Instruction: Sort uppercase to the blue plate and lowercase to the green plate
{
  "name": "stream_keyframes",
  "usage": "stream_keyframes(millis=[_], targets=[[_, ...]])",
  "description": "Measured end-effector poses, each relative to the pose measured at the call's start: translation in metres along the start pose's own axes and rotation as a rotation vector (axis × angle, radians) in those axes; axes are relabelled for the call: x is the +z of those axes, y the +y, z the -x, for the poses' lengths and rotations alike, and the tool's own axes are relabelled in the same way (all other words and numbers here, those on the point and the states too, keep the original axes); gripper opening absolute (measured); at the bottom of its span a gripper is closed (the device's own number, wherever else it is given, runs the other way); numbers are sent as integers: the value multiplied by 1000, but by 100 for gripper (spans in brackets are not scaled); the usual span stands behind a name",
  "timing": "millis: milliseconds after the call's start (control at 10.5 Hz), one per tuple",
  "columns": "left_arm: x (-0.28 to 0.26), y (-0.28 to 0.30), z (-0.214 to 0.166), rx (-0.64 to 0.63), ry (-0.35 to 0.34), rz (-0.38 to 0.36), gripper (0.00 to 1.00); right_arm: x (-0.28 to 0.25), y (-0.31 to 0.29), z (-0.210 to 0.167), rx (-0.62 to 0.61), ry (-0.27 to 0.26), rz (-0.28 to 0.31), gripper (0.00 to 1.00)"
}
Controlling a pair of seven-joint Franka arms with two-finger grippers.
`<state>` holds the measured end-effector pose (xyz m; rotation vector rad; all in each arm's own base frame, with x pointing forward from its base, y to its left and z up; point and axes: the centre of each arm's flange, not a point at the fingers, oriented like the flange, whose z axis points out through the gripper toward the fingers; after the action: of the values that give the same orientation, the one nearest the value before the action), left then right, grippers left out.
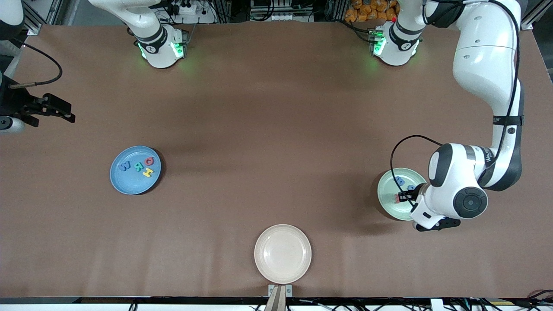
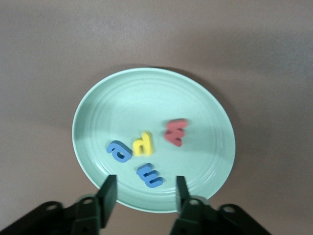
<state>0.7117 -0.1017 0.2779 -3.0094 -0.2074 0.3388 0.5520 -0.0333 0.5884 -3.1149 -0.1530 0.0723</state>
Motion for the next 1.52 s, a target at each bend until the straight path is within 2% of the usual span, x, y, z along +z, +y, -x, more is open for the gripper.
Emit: stream_keyframes(millis=[285,666,761,951,1332,1522], targets=[[-70,-3,15,32,77,16,99,0,0,0,1,1,0,100],[-203,-17,85,95,143,18,100,0,0,0,3,2,0,100],[-226,-21,100,96,163,42,100,-1,1,0,5,4,0,100],[-261,-29,122,89,194,101,100,-2,2,0,7,8,1,100],[-319,-52,171,76,242,110,100,-2,1,-1,5,10,1,100],[-337,-62,197,75,232,104,100,-2,1,-1,7,10,1,100]])
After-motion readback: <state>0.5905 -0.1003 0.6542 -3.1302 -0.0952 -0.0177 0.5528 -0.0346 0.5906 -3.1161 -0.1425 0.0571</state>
